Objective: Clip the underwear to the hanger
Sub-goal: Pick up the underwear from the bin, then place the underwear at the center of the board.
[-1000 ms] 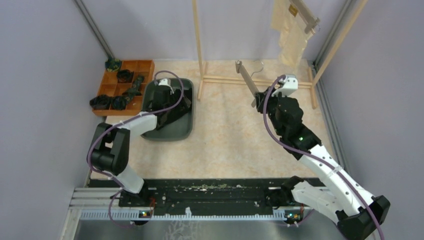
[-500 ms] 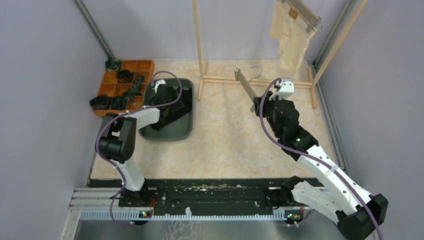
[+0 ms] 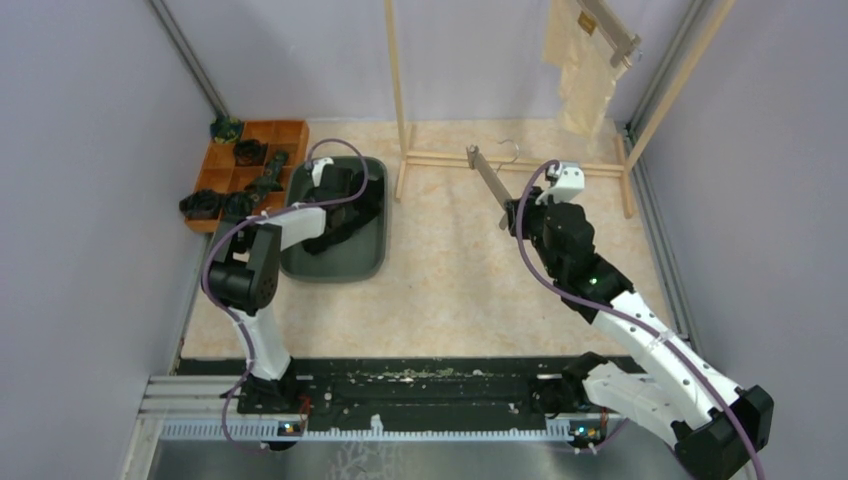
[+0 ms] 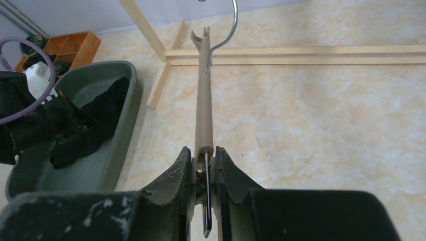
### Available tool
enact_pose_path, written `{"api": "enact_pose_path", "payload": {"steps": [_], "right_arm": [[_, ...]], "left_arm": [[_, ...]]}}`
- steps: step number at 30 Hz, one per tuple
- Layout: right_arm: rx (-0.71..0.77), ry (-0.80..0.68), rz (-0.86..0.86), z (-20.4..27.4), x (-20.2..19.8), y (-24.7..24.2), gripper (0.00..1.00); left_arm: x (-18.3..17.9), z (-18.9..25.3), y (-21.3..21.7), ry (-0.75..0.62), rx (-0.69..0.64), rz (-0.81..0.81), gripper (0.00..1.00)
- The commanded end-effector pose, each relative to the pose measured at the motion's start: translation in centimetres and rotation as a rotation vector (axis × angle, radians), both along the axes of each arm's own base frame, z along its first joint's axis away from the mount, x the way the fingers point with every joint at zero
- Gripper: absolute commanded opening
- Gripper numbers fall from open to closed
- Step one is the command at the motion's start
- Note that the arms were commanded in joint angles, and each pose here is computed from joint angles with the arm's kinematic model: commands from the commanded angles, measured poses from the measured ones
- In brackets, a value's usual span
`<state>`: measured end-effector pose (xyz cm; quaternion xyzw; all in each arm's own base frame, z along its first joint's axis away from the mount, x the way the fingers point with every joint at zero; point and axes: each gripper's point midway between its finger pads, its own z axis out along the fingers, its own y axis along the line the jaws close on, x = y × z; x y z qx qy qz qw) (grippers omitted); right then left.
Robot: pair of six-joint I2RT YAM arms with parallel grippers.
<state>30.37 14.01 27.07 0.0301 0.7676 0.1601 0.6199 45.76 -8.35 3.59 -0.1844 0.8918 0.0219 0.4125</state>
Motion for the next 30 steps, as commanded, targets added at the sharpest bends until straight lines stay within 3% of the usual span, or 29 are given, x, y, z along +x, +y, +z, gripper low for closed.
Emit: {"api": "enact_pose_path", "payload": {"steps": [1, 7, 10, 14, 23, 30], "right_arm": [[0.060, -0.073, 0.007, 2.3, 0.3, 0.5, 0.00], [0.061, -0.075, 0.003, 2.3, 0.0, 0.3, 0.00], [0.064, -0.074, 0.004, 2.1, -0.2, 0.2, 0.00], [0.079, -0.076, 0.011, 1.9, -0.7, 0.1, 0.00], [0.111, -0.097, -0.025, 1.1, -2.8, -1.9, 0.00], [0.103, -0.096, -0.083, 0.9, -3.5, -3.5, 0.00]], "left_arm": [[0.0, 0.8, 0.2, -0.001, 0.015, 0.007, 0.00], [-0.6, 10.6, -0.7, -0.199, -0.060, -0.052, 0.00], [-1.8, 17.4, -2.2, -0.337, -0.130, -0.156, 0.00], [-3.9, 22.8, -3.9, -0.431, -0.205, -0.270, 0.00], [-8.0, 24.7, -8.3, -0.496, -0.358, -0.458, 0.00], [-10.5, 24.3, -14.6, -0.500, -0.457, -0.620, 0.00]]}}
